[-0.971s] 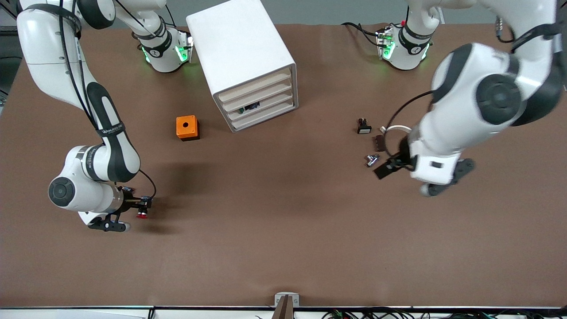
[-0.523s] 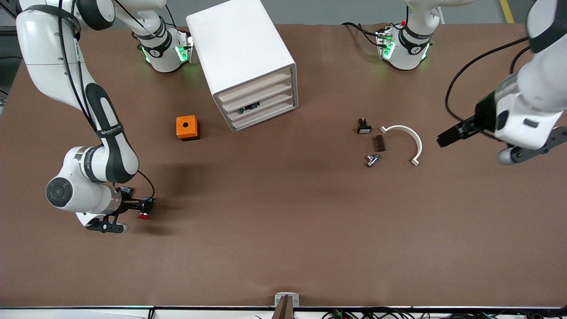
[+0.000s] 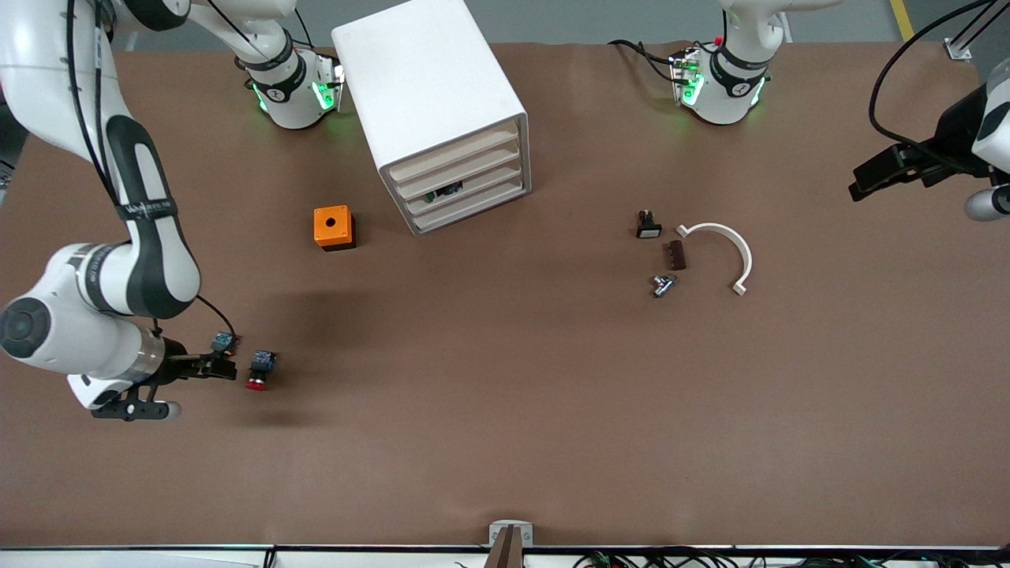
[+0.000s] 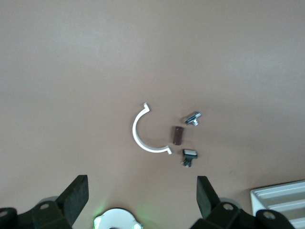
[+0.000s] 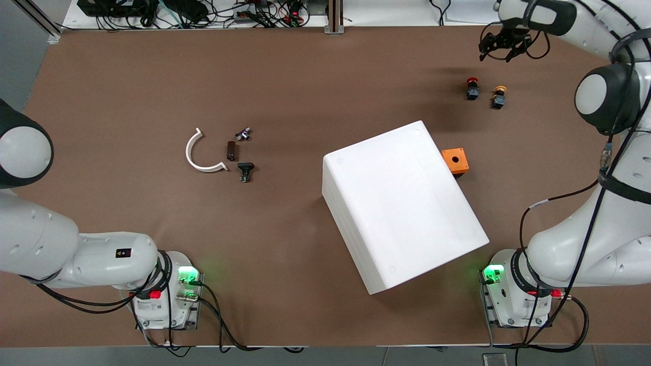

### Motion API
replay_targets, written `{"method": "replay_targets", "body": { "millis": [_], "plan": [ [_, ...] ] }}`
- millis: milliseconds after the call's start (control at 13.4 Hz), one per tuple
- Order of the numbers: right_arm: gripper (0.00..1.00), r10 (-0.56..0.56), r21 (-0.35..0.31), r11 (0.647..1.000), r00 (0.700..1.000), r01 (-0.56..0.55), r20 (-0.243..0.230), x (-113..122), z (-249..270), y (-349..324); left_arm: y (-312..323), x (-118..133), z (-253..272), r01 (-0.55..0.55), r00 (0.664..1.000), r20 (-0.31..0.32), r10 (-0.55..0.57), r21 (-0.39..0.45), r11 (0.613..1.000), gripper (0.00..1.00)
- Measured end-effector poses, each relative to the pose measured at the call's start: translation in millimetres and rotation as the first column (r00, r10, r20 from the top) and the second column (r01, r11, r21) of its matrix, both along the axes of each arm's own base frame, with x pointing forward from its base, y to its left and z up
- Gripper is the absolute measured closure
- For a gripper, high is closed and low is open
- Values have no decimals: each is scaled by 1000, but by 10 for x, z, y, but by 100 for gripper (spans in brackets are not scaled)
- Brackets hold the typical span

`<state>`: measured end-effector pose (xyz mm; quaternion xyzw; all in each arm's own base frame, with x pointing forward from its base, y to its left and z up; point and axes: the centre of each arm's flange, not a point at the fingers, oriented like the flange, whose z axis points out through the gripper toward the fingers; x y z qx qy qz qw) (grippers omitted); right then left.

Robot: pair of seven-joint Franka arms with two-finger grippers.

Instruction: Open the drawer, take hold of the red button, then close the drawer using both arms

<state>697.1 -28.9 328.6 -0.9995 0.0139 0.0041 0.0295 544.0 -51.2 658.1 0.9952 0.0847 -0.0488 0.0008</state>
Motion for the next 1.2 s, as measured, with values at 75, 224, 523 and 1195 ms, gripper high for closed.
{"method": "replay_targets", "body": {
  "millis": [75, 224, 523, 1195],
  "plan": [
    [0, 5, 2, 1000, 1000, -5, 0, -42, 229, 21, 15, -46, -25, 5, 1000, -8, -5, 2, 1000, 0],
    [0, 19, 5, 1000, 1000, -19, -1, -156, 684, 52, -1, -121, -46, 9, 1000, -16, -9, 6, 1000, 0],
    [0, 33, 8, 999, 999, -33, -7, -463, 1495, 89, -7, -147, -37, 30, 999, -12, -30, 5, 1000, 0],
    [0, 17, 0, 1000, 998, -17, 61, -1128, 2564, 10, 10, -172, -120, 61, 997, 50, -61, 5, 998, 0]
  ]
}}
